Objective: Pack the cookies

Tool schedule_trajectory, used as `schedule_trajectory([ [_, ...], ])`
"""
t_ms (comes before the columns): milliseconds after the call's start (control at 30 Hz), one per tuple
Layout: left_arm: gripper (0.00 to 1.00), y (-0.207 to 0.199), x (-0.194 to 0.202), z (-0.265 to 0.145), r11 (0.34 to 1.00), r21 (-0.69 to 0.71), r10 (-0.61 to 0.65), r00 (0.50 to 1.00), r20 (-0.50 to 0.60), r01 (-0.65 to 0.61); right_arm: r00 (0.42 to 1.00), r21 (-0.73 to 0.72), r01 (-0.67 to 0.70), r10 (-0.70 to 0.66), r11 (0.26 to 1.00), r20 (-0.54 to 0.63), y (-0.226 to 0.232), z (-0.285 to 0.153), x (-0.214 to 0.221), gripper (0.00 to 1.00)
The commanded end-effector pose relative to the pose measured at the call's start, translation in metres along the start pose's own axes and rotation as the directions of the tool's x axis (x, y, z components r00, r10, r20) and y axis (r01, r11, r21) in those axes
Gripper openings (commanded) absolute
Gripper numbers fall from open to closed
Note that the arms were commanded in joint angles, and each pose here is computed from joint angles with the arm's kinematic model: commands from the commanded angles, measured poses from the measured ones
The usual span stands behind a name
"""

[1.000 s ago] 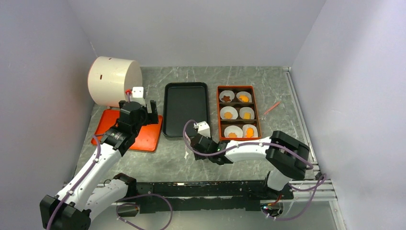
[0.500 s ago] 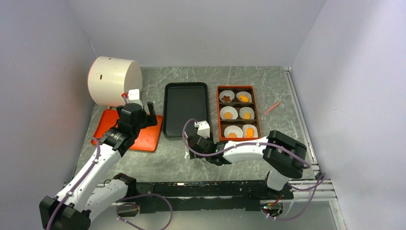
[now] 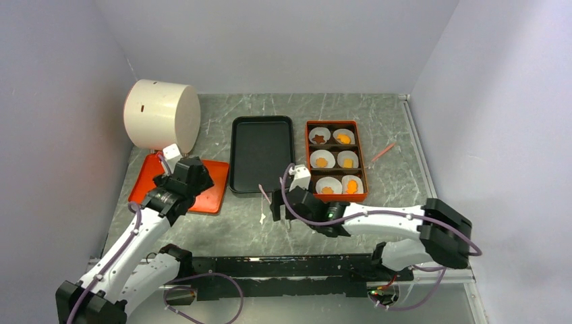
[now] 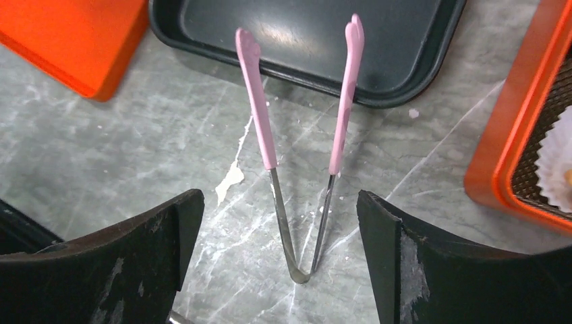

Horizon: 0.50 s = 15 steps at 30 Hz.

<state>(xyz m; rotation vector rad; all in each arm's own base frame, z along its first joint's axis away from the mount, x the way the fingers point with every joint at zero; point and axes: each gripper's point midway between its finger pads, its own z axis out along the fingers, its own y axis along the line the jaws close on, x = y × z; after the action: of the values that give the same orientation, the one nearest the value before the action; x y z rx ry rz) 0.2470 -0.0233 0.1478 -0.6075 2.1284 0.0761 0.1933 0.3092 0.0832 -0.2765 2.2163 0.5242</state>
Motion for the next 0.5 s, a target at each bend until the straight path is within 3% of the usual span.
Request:
schedule_trajectory([
  [0,0.98,0.013,0.026,0.011,0.994,-0.084,-0.079,0.995,-0.058,0.074,0.992,-0.056,0.017,-0.010,0.998,0.125,0.002,-0.020,-0.030,0.89],
  [200,0.98,0.026,0.043,0.022,0.967,-0.156,-0.213,0.975,-0.065,0.200,0.974,-0.106,0.004,0.020,0.994,0.226,-0.008,-0.043,-0.043,0.89],
  [467,0.98,0.048,0.058,0.037,0.926,-0.256,-0.306,0.949,-0.078,0.277,0.965,-0.108,0.020,0.009,0.994,0.262,-0.020,-0.047,-0.037,0.90],
])
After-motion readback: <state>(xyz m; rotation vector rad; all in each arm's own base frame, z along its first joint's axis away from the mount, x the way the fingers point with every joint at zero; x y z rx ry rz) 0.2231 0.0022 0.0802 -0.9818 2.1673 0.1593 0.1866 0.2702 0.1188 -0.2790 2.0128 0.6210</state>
